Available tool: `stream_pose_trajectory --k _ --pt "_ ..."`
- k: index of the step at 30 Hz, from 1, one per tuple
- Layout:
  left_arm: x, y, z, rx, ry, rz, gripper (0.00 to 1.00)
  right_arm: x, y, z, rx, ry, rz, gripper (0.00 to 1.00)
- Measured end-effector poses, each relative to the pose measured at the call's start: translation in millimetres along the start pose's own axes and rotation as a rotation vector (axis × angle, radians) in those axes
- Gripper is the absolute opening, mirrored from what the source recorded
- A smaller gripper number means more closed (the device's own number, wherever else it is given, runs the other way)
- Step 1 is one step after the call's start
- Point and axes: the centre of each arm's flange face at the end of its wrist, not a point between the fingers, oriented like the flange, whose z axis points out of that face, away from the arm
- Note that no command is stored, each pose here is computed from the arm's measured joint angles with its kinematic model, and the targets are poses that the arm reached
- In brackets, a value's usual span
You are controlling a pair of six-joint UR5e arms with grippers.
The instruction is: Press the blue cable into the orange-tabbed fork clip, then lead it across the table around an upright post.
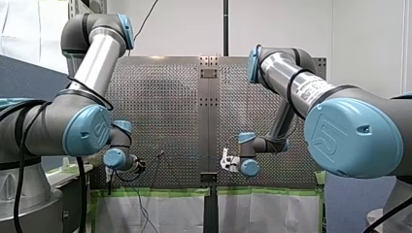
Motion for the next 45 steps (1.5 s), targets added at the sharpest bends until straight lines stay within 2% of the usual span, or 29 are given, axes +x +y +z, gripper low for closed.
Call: stream_pose_trajectory --k 5,8,15,20,27,36,42,45 --pt "-14.1 -11.2 -7.1 0.018 -0.005 0.002 1.00 -0.1 -0.8 -0.1 0.001 0.001 0.002 0.00" --pt "-26.6 -18.9 -9.2 0.033 -0.029 0.007 1.00 0.0 -0.6 0.0 0.001 0.001 0.003 0.00" --pt "-55.6 -38.4 -12.0 0.071 -0.114 0.022 1.00 0.7 0.5 0.8 0.000 0.005 0.005 0.00" --pt "-58.4 -47.5 -13.4 0.078 -0.135 0.006 1.00 1.1 0.5 1.1 0.002 0.008 0.005 0.00" --pt "-39.6 -54.9 -14.8 0.051 -0.112 0.011 1.00 1.0 0.4 1.2 0.003 0.008 0.005 0.00" --pt "-4.4 -64.4 -11.9 0.060 -0.099 0.056 1.00 0.0 1.4 1.3 0.002 0.009 0.006 0.00" --pt "23.7 -79.3 -14.9 0.060 -0.099 0.030 1.00 -1.1 2.5 1.3 0.001 0.007 0.006 0.00" --pt "31.5 -87.7 -17.0 0.062 -0.114 0.017 1.00 -1.4 2.7 1.3 0.001 0.007 0.006 0.00"
